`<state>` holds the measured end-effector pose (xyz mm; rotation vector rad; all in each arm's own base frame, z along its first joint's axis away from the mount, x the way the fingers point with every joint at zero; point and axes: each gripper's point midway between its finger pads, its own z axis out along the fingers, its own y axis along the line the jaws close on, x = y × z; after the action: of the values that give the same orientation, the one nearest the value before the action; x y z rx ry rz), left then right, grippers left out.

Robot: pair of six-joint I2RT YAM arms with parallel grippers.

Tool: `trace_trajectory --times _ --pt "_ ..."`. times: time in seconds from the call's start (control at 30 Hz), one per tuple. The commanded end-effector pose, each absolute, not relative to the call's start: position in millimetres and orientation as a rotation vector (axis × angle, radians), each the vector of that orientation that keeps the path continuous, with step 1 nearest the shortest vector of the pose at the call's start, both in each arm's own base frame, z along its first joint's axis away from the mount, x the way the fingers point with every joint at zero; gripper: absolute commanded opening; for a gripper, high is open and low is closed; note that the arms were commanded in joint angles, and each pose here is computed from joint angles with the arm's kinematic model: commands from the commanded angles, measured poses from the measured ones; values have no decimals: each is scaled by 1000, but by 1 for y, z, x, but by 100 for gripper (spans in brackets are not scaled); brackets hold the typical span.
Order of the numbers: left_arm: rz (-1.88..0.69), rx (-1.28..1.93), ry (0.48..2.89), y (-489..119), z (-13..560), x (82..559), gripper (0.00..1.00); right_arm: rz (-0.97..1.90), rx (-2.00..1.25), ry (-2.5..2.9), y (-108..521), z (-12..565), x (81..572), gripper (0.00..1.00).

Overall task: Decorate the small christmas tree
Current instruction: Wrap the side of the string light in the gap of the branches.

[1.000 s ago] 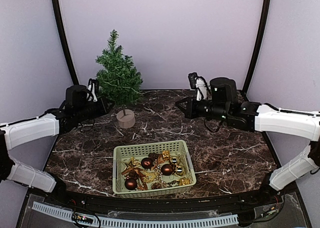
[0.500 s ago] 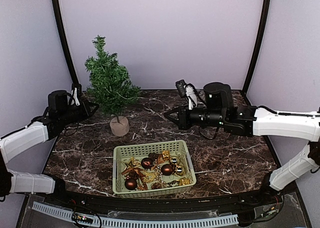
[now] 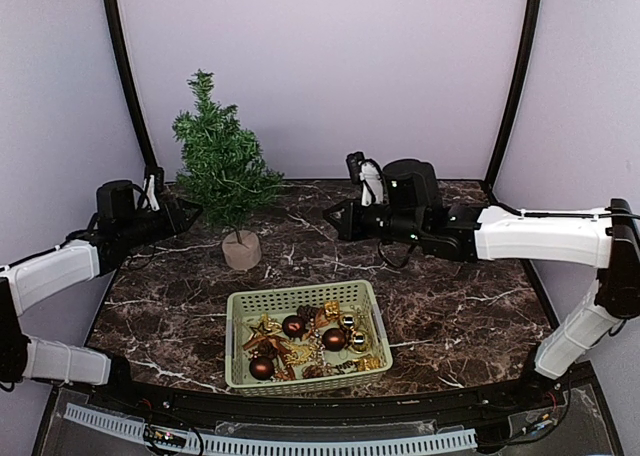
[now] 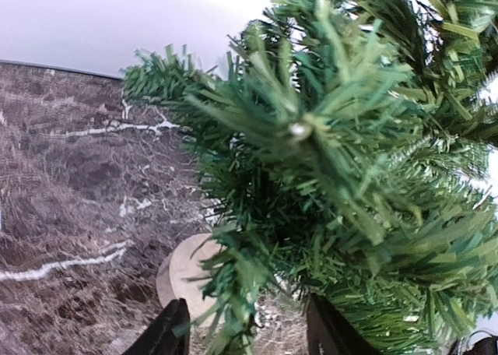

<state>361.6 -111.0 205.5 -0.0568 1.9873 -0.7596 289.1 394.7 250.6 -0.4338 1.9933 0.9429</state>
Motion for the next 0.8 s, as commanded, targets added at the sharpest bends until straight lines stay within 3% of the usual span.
trace_trajectory --times 0.0,0.27,0.5,0.63,0.73,0.77 --pt "-709 -78 1965 -102 224 351 62 976 -383 1914 399 276 308 0" --pt "-784 5 2014 -153 224 307 74 975 -379 1916 398 275 320 0" --pt "-808 -19 2073 -163 204 307 81 974 -384 1907 395 278 318 0" --pt "-863 3 2086 -173 202 310 65 965 -393 1909 393 277 316 0" --pt "-887 5 2083 -176 201 310 41 950 -402 1901 391 281 316 0" --pt "-890 2 2079 -176 202 310 37 943 -403 1899 390 282 316 0"
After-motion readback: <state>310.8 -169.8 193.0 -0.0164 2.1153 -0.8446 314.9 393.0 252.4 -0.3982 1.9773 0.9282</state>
